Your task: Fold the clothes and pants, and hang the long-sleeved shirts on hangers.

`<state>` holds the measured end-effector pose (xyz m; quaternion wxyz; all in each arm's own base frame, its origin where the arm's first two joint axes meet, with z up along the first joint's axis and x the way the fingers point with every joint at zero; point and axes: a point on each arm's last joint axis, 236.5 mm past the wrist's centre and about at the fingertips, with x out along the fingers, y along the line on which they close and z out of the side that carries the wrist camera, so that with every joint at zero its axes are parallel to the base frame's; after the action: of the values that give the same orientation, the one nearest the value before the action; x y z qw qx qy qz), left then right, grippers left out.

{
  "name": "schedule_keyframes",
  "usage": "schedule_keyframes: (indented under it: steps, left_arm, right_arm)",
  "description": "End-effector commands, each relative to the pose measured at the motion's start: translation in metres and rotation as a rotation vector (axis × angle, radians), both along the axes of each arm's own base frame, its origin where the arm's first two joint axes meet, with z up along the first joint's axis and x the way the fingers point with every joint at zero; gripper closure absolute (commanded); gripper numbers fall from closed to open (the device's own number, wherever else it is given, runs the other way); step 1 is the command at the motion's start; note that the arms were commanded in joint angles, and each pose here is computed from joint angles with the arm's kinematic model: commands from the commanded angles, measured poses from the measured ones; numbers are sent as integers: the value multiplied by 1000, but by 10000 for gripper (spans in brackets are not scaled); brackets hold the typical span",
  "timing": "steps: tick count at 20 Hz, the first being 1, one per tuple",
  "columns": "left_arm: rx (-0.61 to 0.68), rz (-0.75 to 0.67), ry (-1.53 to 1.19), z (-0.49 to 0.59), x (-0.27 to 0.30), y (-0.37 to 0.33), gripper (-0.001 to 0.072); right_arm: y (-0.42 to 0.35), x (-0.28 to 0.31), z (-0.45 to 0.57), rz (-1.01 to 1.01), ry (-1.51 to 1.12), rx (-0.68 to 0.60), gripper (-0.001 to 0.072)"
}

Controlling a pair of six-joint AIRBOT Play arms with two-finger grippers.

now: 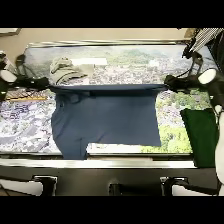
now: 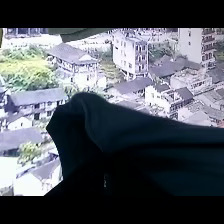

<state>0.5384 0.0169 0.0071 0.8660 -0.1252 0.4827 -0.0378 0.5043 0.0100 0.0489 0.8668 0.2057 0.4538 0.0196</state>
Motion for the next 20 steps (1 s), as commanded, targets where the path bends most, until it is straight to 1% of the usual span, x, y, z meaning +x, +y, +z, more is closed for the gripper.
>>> schedule_keyframes:
  steps: [1,4,9,16,20]
  left_arm:
    - [1,-31,20,-38,24,-14,694]
    - [15,-66,127,-45,-1,-10,694]
    - [-19,-135,371,-61,-59,-17,693]
    - [-46,-167,505,-76,-92,-24,693]
    - [-53,-171,538,-82,-101,-26,693]
  right_arm:
    - [-4,23,-33,-38,-13,20,685]
    - [4,2,-46,29,80,14,685]
    - [9,-38,-65,106,255,-4,685]
    - [19,-72,-107,139,466,50,685]
    - [22,-79,-118,141,518,69,684]
